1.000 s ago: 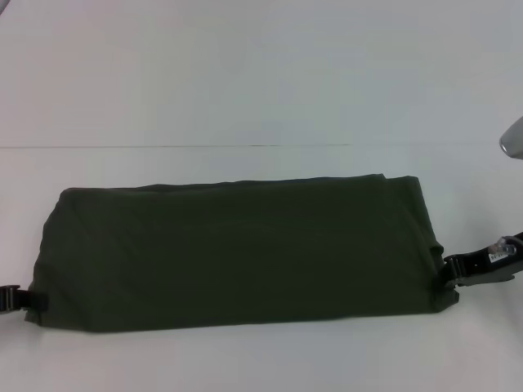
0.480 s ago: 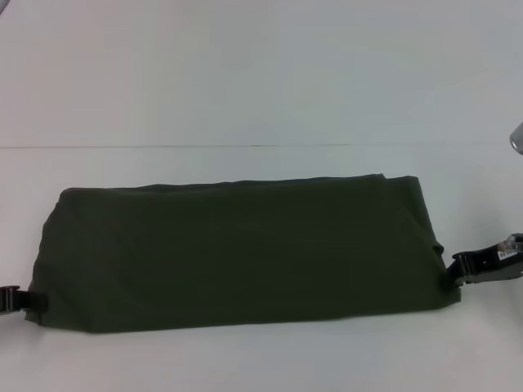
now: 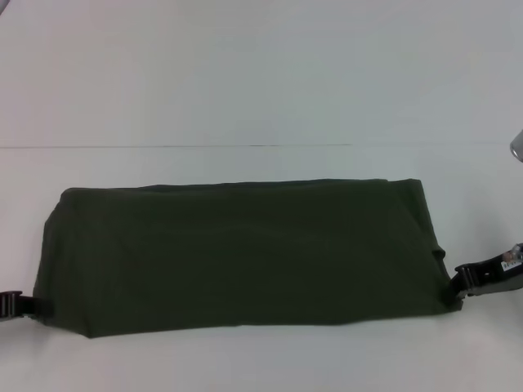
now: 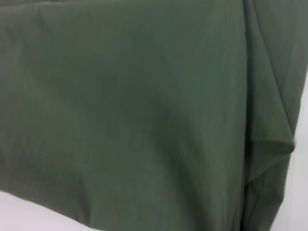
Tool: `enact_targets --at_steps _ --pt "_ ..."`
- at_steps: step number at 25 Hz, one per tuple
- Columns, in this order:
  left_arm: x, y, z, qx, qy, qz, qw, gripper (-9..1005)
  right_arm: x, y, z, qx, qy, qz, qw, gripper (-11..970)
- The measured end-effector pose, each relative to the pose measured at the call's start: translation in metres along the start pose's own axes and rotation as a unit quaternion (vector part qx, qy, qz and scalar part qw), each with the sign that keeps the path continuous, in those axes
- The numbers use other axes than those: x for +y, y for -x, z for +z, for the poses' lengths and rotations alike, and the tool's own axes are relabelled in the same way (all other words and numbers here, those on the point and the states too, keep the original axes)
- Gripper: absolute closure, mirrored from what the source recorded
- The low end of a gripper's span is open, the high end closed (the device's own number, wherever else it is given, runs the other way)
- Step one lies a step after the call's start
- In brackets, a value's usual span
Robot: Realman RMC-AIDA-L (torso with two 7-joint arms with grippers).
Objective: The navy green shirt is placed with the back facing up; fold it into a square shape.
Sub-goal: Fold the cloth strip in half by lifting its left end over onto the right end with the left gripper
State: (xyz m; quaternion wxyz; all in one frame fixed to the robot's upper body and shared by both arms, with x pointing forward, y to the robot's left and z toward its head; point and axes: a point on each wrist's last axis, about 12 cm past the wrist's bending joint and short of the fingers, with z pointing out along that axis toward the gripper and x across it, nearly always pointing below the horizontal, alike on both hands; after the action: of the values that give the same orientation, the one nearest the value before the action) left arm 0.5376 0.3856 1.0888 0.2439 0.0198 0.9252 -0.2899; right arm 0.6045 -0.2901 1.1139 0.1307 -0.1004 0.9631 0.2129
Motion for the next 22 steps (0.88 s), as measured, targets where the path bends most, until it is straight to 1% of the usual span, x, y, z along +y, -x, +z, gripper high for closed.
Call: enact_targets --at_steps 5,12,18,22 --pt "0.000 0.000 -0.007 0.007 -0.005 0.001 1.000 938 0.001 -0.002 -0.001 0.010 0.006 -0.006 1.000 958" --pt "0.001 -0.004 -0.011 0.033 0.003 -0.001 0.999 936 0.004 -0.008 -0.002 0.033 0.022 -0.022 0.999 957" --pt "0.000 -0.009 -0.022 0.082 0.004 0.005 0.997 936 0.009 -0.015 -0.003 0.065 0.043 -0.040 0.996 958" --pt "-0.003 -0.010 -0.031 0.108 -0.005 0.008 0.994 936 0.012 -0.021 -0.004 0.088 0.060 -0.052 0.993 958"
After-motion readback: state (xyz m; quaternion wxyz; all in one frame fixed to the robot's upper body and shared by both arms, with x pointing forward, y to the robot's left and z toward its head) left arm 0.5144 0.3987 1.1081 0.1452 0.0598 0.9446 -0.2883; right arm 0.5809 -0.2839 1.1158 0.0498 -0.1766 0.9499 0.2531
